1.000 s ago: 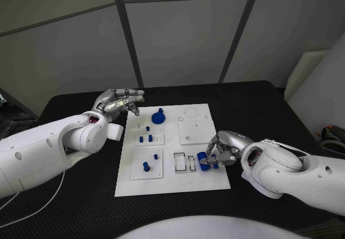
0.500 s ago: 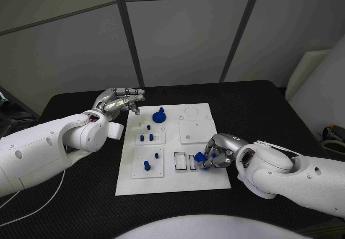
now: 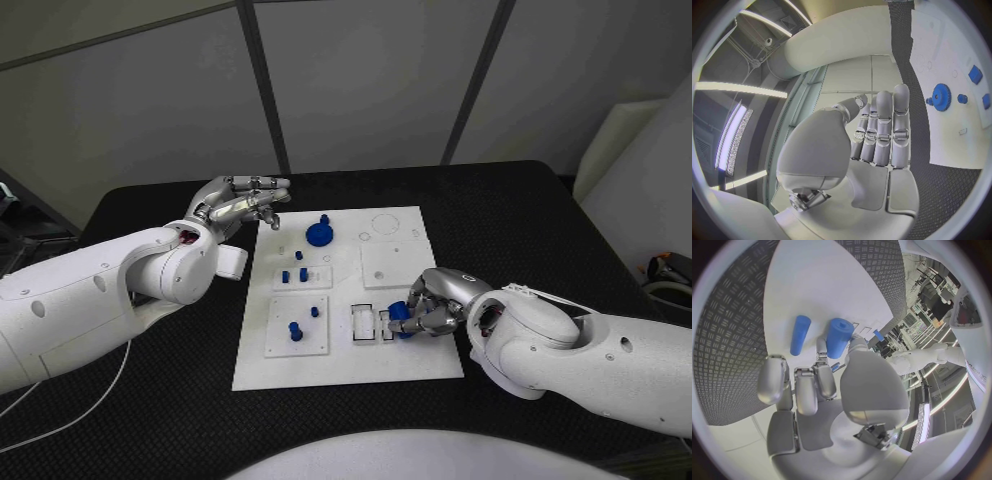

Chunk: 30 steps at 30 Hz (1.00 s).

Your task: Assemble the parts on the task board

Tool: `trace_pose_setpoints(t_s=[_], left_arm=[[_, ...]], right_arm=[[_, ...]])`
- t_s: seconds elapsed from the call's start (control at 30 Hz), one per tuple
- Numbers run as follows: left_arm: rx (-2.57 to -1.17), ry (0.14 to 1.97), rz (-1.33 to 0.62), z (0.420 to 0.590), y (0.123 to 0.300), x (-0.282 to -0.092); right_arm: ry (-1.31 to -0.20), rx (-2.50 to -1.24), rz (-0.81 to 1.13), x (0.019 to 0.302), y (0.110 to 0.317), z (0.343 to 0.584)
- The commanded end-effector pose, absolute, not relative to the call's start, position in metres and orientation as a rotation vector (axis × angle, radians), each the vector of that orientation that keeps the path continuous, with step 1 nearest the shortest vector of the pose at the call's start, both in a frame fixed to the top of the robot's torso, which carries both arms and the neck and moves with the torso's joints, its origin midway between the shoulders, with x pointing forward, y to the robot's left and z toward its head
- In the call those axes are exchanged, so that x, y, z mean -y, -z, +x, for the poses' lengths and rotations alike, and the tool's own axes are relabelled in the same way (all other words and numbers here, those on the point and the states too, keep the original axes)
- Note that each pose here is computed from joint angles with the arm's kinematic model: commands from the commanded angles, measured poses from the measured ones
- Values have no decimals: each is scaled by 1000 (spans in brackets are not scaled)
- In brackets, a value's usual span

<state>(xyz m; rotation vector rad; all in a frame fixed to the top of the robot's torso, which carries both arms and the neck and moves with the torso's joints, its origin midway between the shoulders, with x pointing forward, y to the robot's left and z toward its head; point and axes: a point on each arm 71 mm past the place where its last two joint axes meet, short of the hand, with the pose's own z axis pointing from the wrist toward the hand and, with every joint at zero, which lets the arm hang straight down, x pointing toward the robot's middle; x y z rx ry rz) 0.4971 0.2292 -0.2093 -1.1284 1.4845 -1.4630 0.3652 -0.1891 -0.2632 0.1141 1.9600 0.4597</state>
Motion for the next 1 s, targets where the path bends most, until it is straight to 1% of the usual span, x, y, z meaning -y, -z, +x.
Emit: trace_pose_setpoints(t_s=[0.03,0.33,0.53,0.73,1.0], left_arm=[[-1488,1476,-1125,497,209,-229],[-1490,1473,-1129,497,210,-229],[-1493,1474,-1130,496,211,-229],[-1494,1475,-1130,496,211,-228],[-1496,1479,-1129,496,211,-227]], right_arm=[[-460,-1944,152,192,266,361],[-529,-1861,216,193,251,352],[-572,-1842,243,186,244,347],[-605,-1875,249,174,246,347],[-615,-1927,218,157,254,352]])
